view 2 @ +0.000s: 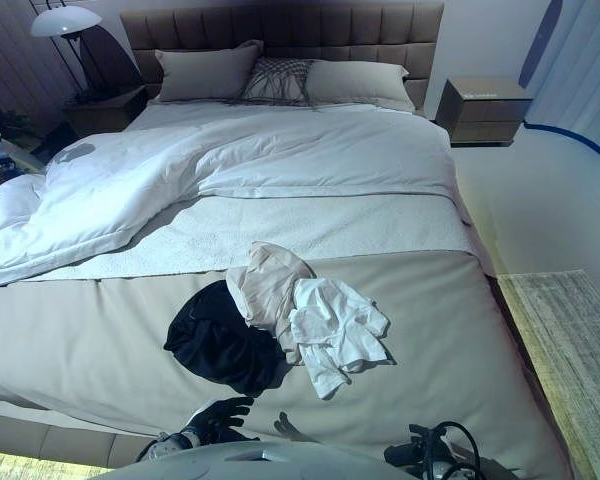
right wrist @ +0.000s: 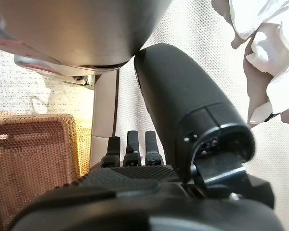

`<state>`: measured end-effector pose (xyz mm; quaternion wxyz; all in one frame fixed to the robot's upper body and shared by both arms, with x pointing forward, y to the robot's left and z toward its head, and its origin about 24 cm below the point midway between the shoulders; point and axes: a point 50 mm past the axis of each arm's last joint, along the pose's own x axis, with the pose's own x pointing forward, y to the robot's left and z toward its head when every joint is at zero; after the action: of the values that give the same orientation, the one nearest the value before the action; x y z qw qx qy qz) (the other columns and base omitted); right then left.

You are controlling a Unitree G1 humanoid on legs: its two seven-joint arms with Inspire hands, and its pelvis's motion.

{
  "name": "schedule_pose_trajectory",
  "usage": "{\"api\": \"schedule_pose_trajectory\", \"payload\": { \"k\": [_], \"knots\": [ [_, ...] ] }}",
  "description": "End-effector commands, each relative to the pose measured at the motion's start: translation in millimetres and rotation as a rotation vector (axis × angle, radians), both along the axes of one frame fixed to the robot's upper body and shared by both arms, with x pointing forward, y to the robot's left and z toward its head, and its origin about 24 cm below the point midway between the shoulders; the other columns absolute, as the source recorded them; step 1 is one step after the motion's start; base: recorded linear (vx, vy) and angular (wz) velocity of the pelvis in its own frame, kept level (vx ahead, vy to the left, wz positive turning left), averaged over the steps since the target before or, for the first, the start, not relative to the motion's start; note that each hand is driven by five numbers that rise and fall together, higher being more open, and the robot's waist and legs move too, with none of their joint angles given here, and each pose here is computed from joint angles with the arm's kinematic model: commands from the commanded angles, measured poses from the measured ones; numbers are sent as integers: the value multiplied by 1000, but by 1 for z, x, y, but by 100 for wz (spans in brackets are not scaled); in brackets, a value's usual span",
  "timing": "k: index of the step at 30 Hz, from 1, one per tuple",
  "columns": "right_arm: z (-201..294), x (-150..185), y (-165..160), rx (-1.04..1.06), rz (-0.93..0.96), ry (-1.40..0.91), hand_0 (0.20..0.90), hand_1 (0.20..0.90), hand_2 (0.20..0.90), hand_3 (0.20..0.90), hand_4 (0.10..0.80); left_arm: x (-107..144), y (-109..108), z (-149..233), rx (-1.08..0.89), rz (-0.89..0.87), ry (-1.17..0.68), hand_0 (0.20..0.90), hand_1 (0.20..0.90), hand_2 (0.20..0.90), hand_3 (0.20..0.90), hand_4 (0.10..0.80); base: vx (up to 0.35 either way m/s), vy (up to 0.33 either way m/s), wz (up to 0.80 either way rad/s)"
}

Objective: Pick up the clothes from the bed and place them into the basket

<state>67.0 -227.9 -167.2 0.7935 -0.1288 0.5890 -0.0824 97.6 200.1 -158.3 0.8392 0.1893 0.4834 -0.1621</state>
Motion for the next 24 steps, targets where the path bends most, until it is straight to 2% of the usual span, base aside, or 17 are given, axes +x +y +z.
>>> {"api": "schedule_pose_trajectory", "payload": {
  "k": [1, 24],
  "knots": [
    [1, 18, 8, -5, 84, -23, 900, 900, 900, 900, 800, 24, -1, 6, -33, 6, -42, 900, 900, 900, 900, 800, 0, 0, 0],
    [3, 22, 9, -43, 91, -74, 900, 900, 900, 900, 800, 22, 3, 5, 33, 96, -88, 900, 900, 900, 900, 800, -1, 0, 2]
  ]
}}
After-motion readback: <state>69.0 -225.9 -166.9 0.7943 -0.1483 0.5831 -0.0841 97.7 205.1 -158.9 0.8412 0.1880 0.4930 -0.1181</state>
